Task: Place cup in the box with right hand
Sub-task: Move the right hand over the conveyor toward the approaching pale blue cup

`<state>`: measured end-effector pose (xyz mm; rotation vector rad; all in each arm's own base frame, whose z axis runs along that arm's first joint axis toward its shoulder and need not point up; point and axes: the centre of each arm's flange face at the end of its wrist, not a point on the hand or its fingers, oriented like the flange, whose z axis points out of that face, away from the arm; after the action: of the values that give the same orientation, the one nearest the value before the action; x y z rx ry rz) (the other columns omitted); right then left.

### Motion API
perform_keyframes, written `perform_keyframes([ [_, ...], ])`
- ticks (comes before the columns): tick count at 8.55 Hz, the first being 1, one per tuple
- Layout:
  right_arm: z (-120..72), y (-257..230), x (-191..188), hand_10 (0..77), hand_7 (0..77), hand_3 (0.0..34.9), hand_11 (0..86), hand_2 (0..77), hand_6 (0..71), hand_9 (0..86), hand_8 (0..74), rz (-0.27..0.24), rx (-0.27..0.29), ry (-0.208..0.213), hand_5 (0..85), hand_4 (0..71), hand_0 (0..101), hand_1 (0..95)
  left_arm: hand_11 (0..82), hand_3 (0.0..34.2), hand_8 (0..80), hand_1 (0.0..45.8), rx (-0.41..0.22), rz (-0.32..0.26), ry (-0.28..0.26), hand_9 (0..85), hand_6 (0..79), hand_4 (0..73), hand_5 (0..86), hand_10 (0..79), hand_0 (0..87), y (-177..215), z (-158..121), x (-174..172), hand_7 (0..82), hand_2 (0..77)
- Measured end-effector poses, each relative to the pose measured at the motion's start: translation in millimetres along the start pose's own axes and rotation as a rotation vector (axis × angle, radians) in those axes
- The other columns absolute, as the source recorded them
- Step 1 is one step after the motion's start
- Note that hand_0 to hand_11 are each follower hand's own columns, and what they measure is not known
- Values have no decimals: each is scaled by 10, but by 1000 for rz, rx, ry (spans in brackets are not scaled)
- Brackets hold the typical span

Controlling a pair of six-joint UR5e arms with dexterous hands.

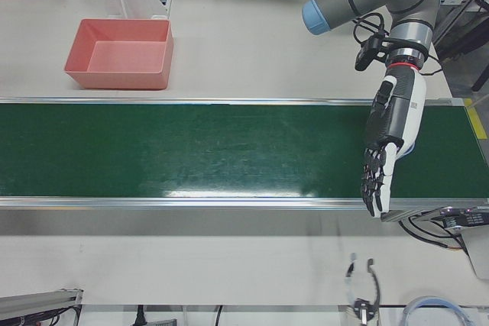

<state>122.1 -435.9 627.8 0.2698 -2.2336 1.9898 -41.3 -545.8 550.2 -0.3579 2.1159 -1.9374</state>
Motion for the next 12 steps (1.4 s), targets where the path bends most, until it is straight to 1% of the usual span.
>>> perform_keyframes([
  [1,64,41,105,76,273,0,131,22,76,240,142,0,-6,4,65,333,538,142,0,0,0,5,-1,0,0,0,5,11,5,0,1,1,-1,2,5,5],
  [2,131,99,293,76,273,0,131,22,76,240,142,3,-14,20,65,333,538,142,0,0,0,5,-1,0,0,0,5,11,5,0,0,1,0,1,5,5],
  [3,182,157,491,76,278,0,131,55,76,235,125,5,-22,37,65,333,538,196,0,0,0,5,-1,0,0,0,5,11,5,0,0,0,0,0,5,5],
  [4,214,193,648,76,278,0,125,180,76,240,125,3,-26,53,65,333,532,158,0,0,0,5,0,0,0,0,5,11,5,0,1,0,0,-1,5,5],
  [5,277,236,794,55,256,0,109,76,76,240,125,0,-32,58,65,344,531,142,0,0,0,5,0,1,0,0,5,11,5,0,0,0,0,0,5,5],
  [6,358,299,966,55,229,0,109,109,33,229,125,0,-40,62,71,256,532,213,0,0,0,5,-1,0,0,0,0,11,5,0,0,0,0,2,5,5],
  [7,474,406,1132,55,224,0,109,104,71,213,115,5,-50,72,71,262,531,82,0,0,0,5,-1,0,1,0,0,11,0,0,0,1,-1,3,5,5],
  [8,603,543,1310,55,224,0,104,22,71,213,115,8,-58,92,60,262,530,180,0,0,0,5,-1,0,1,0,5,11,5,0,0,1,-1,4,5,5],
  [9,715,690,1510,55,218,0,93,11,60,213,115,12,-68,112,55,295,513,104,0,0,0,5,-1,0,1,0,5,11,5,0,1,1,-1,5,5,5],
  [10,766,812,1738,38,218,0,76,11,60,213,115,19,-76,126,55,295,513,104,0,0,0,5,-2,0,1,0,5,11,5,0,0,4,-1,5,5,5],
  [11,802,943,1962,38,213,0,76,33,60,213,115,26,-78,135,49,218,495,131,0,0,0,5,-2,1,1,0,5,11,5,0,0,6,-2,5,5,5],
  [12,843,1074,2132,27,213,0,44,71,60,202,115,27,-72,143,49,224,494,120,0,0,0,5,-2,1,1,0,5,11,5,0,0,7,-1,5,5,5],
])
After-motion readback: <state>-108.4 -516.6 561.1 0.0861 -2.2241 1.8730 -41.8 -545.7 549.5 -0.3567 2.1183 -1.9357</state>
